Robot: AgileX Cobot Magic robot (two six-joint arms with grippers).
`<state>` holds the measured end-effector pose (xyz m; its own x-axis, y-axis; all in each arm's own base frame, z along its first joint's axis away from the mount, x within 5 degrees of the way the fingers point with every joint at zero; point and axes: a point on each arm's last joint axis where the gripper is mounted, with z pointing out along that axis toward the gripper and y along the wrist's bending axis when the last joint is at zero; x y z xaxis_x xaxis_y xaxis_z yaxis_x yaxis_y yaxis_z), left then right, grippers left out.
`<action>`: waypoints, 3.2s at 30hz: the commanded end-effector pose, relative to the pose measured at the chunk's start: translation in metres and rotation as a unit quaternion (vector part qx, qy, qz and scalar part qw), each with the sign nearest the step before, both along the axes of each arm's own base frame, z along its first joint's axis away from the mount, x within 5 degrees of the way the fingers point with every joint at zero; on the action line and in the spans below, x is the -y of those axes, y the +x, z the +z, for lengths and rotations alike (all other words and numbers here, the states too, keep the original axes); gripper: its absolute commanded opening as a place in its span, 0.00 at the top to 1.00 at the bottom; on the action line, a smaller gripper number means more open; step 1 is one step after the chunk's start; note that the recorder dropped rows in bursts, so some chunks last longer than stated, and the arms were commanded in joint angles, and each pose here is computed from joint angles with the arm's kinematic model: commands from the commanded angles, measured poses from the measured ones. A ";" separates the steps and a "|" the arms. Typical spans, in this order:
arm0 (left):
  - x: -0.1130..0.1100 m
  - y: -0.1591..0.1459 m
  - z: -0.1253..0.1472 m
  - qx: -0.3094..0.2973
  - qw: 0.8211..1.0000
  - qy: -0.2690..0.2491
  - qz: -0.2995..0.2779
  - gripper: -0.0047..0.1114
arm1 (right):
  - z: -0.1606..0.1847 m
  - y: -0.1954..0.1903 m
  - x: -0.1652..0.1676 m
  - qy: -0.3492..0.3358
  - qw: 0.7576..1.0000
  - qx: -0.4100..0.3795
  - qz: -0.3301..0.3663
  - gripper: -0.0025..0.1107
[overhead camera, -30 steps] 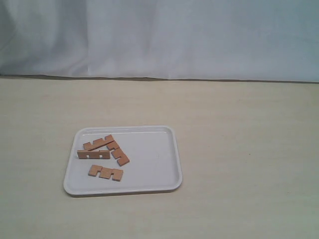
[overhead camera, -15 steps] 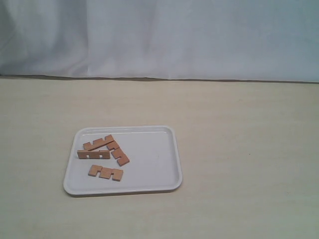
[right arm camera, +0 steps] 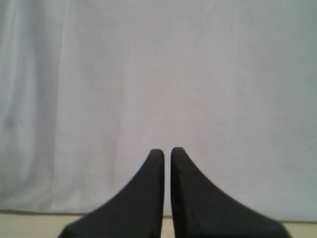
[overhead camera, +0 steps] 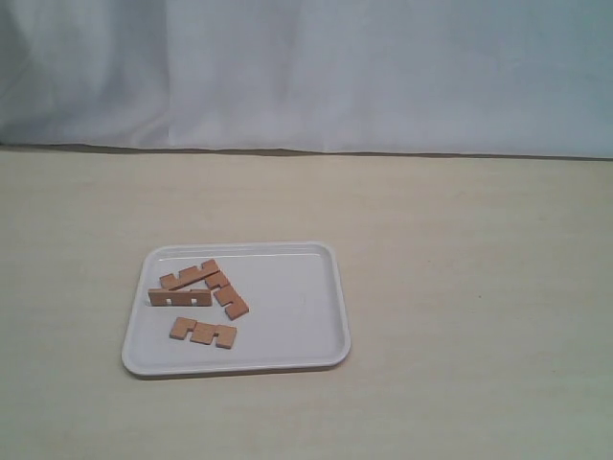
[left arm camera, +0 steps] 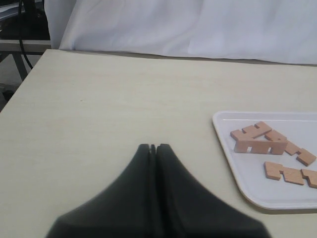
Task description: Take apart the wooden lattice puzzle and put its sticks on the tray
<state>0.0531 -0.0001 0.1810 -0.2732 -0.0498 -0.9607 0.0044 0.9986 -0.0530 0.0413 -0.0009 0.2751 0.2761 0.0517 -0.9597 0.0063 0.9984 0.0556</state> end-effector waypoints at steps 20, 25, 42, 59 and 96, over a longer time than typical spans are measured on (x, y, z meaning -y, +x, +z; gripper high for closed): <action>0.000 0.000 0.000 0.005 1.000 -0.004 -0.001 0.96 | -0.077 0.015 0.000 0.007 0.984 -0.178 0.005 0.94; 0.000 0.000 0.000 0.004 1.000 -0.004 -0.001 0.96 | -0.079 0.015 -0.001 0.007 0.982 -0.188 0.005 0.94; 0.000 0.000 0.000 0.004 1.000 -0.004 -0.001 0.96 | -0.081 0.014 -0.001 0.007 0.979 -0.202 0.006 0.94; 0.000 0.000 0.001 0.006 1.000 -0.004 -0.001 0.96 | -0.087 0.013 -0.001 0.008 0.972 -0.233 0.007 0.94; 0.000 0.000 0.000 0.004 1.000 -0.003 -0.001 0.96 | -0.087 0.014 -0.001 0.008 0.973 -0.232 0.007 0.94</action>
